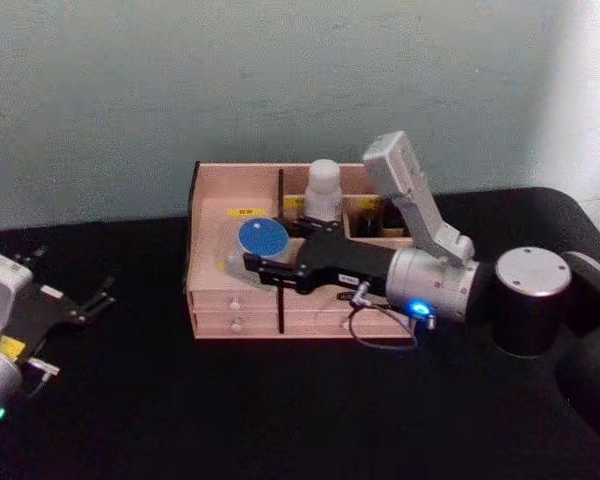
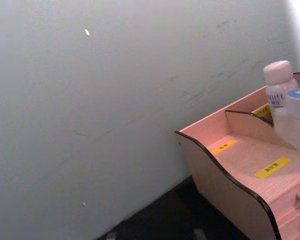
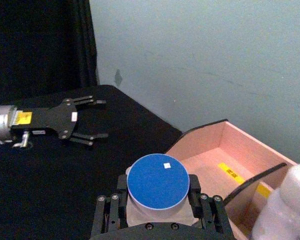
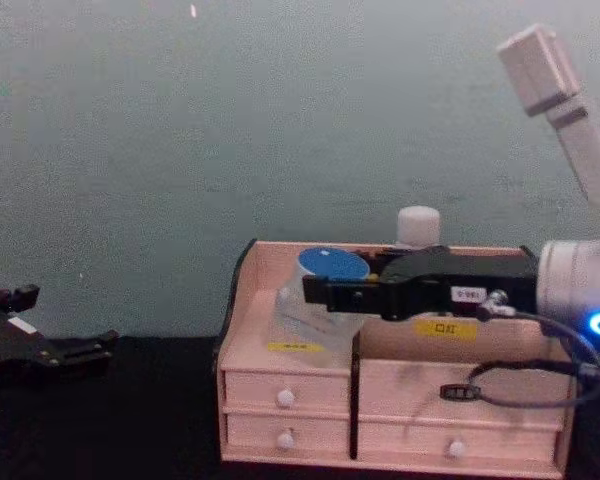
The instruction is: Pick up the facial cleanser and watermelon frost from the table and place them into the tiered storage box.
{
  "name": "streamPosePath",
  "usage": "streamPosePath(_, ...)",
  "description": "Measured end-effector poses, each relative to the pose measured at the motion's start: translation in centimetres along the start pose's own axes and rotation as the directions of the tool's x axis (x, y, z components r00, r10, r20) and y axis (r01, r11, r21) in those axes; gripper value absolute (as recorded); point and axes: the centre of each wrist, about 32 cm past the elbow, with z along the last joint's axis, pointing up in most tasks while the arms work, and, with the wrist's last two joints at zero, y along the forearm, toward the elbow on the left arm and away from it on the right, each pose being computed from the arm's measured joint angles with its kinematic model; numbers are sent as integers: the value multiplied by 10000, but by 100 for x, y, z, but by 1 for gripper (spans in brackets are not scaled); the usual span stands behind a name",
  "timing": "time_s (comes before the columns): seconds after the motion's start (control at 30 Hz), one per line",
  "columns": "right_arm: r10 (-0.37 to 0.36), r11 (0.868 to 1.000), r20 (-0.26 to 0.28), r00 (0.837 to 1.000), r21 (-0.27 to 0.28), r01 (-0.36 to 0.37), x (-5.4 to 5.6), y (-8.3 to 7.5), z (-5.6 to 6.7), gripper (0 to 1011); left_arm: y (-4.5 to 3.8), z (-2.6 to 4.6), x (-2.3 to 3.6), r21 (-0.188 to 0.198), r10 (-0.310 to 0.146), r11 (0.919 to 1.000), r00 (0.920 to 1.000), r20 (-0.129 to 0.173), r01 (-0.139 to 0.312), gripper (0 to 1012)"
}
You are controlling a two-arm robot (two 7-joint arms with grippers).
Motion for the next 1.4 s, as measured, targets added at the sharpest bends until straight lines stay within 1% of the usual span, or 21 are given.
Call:
streamPosePath(0.27,-130,9998,-92,9999,-148,128,28,212,26,710,0,0,0,0,-1,10000,10000,0,1,1001)
streamPosePath(0.43,-196,9994,-142,9997,-299,192,48,339,16,708,0,0,0,0,0,10000,10000,0,0,1001)
streamPosePath(0.47,-196,9994,-142,9997,-299,192,48,339,16,708,0,0,0,0,0,10000,10000,0,0,1001)
streamPosePath(0.57,-274,9988,-128,9995,-404,269,69,427,5,710,0,0,0,0,0,10000,10000,0,0,1001)
streamPosePath(0.8,-477,9974,-172,9987,-542,467,113,545,-6,708,0,0,0,1,0,10000,10000,0,0,1001)
streamPosePath(1.2,-868,9941,-278,9958,-677,848,165,645,-15,710,0,0,0,1,-1,10000,10000,-1,1,1001)
streamPosePath(1.4,-1026,9923,-297,9943,-725,1002,169,649,-15,710,0,0,0,1,0,10000,10000,0,0,1001)
